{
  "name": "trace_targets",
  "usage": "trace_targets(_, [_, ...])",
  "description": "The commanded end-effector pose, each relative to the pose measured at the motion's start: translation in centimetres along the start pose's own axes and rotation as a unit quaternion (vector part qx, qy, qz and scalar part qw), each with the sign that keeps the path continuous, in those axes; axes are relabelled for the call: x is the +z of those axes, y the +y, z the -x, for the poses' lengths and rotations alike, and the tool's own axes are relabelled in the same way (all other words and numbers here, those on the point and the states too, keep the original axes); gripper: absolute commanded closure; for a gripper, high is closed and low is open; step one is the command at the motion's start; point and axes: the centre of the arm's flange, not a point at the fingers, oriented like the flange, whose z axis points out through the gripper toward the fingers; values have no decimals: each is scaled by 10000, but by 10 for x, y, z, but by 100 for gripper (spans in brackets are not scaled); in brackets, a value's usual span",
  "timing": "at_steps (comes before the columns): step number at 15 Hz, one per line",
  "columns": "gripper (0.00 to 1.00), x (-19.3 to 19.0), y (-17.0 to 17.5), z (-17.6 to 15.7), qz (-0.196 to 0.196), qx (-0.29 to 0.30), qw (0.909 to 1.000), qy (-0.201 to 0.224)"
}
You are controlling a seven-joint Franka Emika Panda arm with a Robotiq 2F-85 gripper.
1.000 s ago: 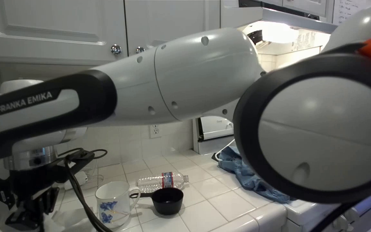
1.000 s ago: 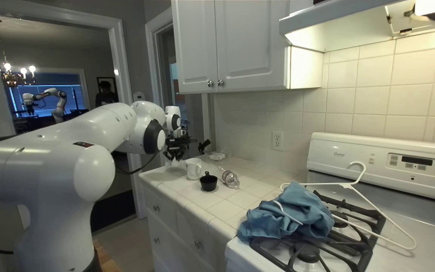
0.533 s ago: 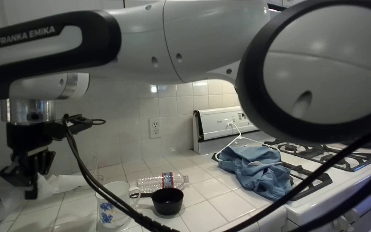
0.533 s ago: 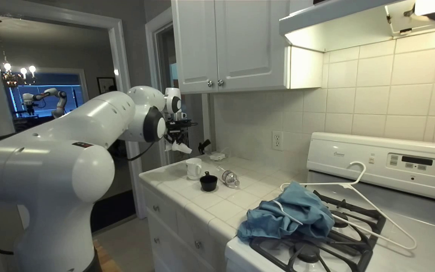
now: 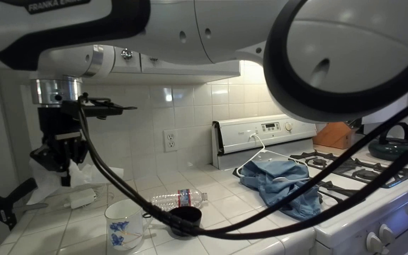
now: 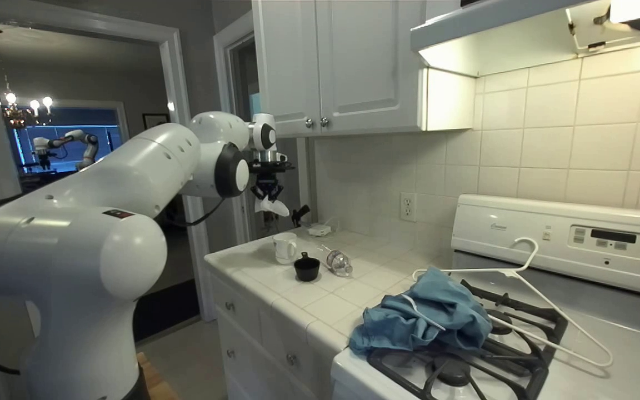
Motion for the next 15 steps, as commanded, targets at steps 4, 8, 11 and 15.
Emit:
trace_targets(4, [98, -15, 3, 82, -248, 1086, 9937, 126])
trace_targets(8, [98, -24, 5, 80, -751, 25, 9960, 480])
trace_targets(11, [98, -28, 10, 80, -1061, -692, 9904, 554])
trace_targets(15, [96, -39, 32, 9, -933, -784, 9907, 601])
